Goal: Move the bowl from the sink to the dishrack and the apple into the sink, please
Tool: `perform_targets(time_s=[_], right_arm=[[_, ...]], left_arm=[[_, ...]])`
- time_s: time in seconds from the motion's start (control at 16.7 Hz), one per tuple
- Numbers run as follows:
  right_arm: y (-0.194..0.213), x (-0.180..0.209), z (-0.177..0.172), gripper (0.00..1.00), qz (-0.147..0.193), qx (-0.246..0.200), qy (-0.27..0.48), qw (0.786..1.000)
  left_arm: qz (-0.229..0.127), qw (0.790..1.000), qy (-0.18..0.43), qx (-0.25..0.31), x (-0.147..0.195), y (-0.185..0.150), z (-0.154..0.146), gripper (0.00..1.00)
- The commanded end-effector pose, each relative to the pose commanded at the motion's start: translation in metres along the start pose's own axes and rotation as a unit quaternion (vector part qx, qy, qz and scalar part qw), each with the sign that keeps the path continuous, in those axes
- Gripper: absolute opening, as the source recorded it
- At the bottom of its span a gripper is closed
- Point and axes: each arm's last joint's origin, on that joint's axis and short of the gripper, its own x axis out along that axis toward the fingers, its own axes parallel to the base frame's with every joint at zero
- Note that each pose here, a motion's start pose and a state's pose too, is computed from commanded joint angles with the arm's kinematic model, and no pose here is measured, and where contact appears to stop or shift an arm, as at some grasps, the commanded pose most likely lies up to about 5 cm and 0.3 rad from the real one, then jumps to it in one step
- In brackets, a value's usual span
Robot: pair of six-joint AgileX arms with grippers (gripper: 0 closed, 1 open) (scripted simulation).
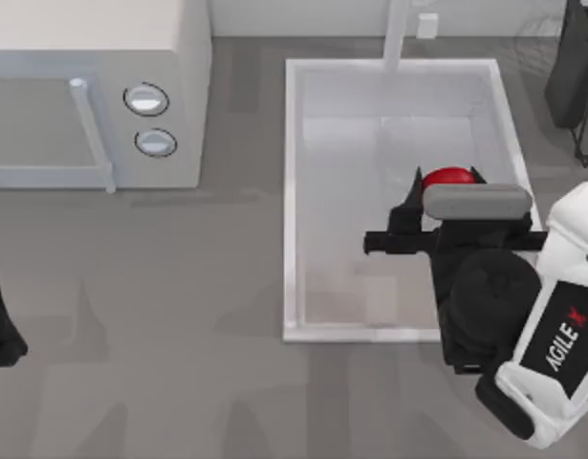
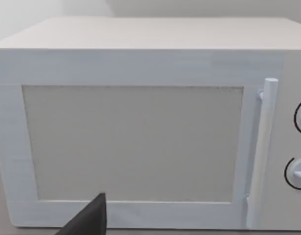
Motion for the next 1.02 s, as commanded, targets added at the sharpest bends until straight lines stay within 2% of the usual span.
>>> perform_targets(time_s=[0.66, 1.02], right_arm=[[0.0000, 0.0000, 0.0000, 0.98, 0.000, 0.000, 0.000, 1.000], [0.0000, 0.0000, 0.0000, 1.00, 0.000, 0.000, 0.000, 1.000]], left_arm=[[0.000, 1.000, 0.000, 0.000, 0.0000, 0.0000, 0.0000, 1.00], [0.000, 1.000, 0.000, 0.000, 0.0000, 0.0000, 0.0000, 1.00]])
